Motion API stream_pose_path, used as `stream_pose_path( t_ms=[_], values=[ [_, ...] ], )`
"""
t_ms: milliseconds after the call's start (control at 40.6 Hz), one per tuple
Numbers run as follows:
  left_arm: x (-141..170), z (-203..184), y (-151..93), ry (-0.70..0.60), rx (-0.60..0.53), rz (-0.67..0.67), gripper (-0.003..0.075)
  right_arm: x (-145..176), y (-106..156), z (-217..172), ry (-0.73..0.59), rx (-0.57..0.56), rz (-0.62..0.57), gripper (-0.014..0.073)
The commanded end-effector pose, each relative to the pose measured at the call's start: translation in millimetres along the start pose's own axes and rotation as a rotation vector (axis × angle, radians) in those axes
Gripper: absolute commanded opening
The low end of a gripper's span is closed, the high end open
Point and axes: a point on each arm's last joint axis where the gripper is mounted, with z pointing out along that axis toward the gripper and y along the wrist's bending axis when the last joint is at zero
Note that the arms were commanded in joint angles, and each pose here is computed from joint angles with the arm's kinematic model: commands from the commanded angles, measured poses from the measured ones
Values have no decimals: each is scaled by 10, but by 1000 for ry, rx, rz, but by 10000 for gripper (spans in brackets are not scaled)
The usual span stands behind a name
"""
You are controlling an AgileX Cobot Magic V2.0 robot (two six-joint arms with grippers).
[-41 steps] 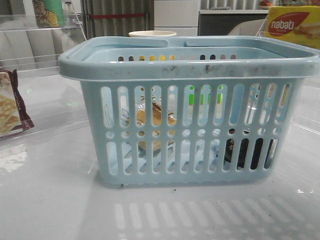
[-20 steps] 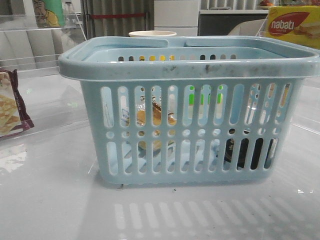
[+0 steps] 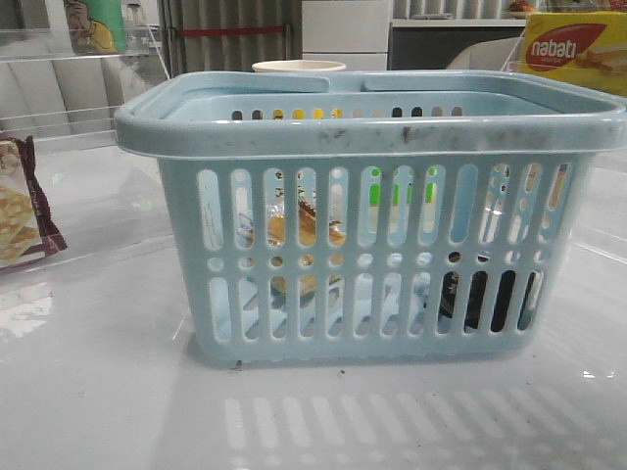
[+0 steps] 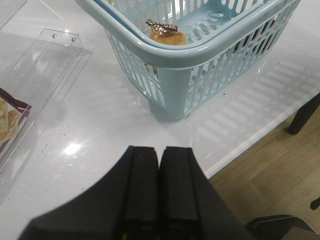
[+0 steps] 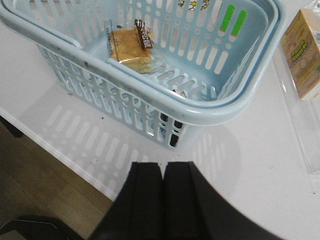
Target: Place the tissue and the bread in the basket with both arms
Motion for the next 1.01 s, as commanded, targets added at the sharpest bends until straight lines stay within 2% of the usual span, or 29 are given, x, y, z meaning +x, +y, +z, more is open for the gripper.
stream_pose_path(
  t_ms=[0,197,320,394,640,763,984],
  values=[
    [-133,-38,10,-88,-5,-12,92,-122,-18,-52,-88,21,-12,56],
    [-124,-65,10,-101,-5,-14,92,-122,-18,-52,-88,21,-12,56],
    [-53,-152,85,-150,-83,-9,92,-122,-18,-52,-88,21,-12,56],
    [1,-187,133,-249,-146,-42,92,-122,-18,-52,-88,21,-12,56],
    [487,-132,228,-543,-410,-107,92,-122,-18,-52,-88,21,-12,56],
    [762,-36,232,-617,-504,-142,92,-122,-18,-52,-88,21,-12,56],
    [1140,153,219,-686,-584,-175,92,-122,-18,-52,-88,21,-12,56]
  ],
)
